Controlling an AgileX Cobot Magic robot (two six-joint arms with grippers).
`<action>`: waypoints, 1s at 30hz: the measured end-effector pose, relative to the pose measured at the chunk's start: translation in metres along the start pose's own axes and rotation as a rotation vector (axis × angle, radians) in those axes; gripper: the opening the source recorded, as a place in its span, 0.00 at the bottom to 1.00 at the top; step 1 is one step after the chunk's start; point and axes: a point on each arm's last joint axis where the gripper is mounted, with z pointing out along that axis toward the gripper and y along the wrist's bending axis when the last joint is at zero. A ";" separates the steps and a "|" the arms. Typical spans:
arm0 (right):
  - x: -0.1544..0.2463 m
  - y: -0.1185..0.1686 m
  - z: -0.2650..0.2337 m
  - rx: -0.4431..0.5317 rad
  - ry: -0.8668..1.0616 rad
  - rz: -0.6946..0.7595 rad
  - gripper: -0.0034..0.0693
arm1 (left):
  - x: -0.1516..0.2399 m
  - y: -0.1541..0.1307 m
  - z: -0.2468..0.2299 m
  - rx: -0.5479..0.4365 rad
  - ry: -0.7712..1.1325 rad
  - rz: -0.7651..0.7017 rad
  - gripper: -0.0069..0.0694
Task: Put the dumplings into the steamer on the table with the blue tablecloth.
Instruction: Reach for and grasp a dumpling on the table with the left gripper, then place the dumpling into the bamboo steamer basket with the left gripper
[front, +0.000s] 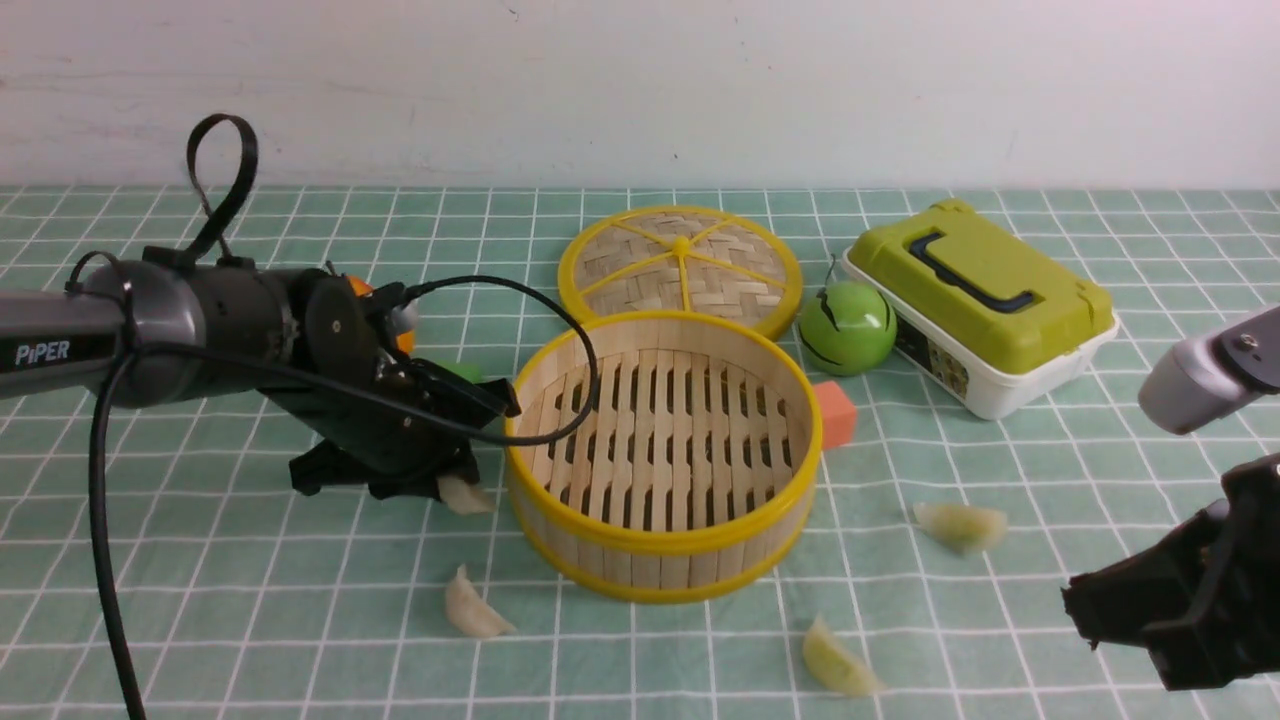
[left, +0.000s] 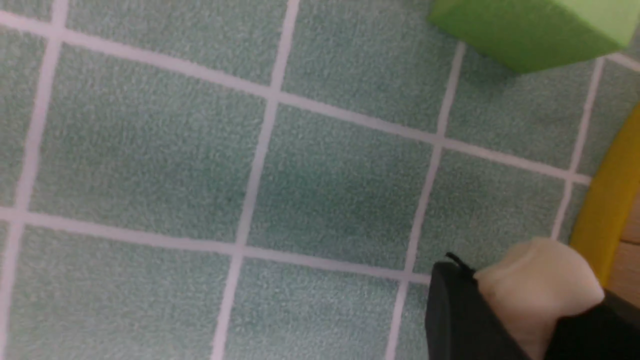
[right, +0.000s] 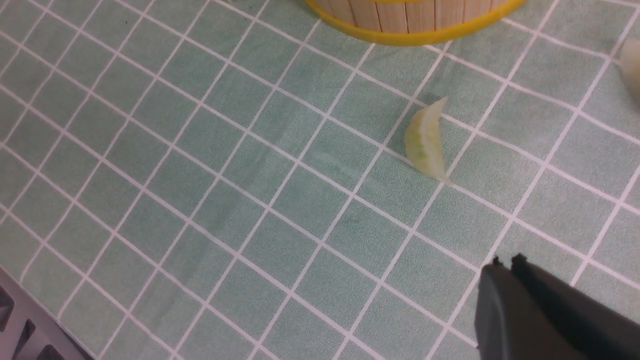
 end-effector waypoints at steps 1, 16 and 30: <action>0.000 0.000 0.000 0.001 -0.003 0.000 0.06 | -0.002 -0.001 -0.005 -0.002 -0.006 0.018 0.33; -0.002 -0.001 0.000 0.014 -0.020 -0.002 0.08 | -0.021 -0.143 -0.100 0.250 -0.225 0.376 0.33; -0.001 -0.001 0.000 0.009 -0.011 -0.002 0.09 | 0.002 -0.155 0.007 0.186 -0.100 0.419 0.47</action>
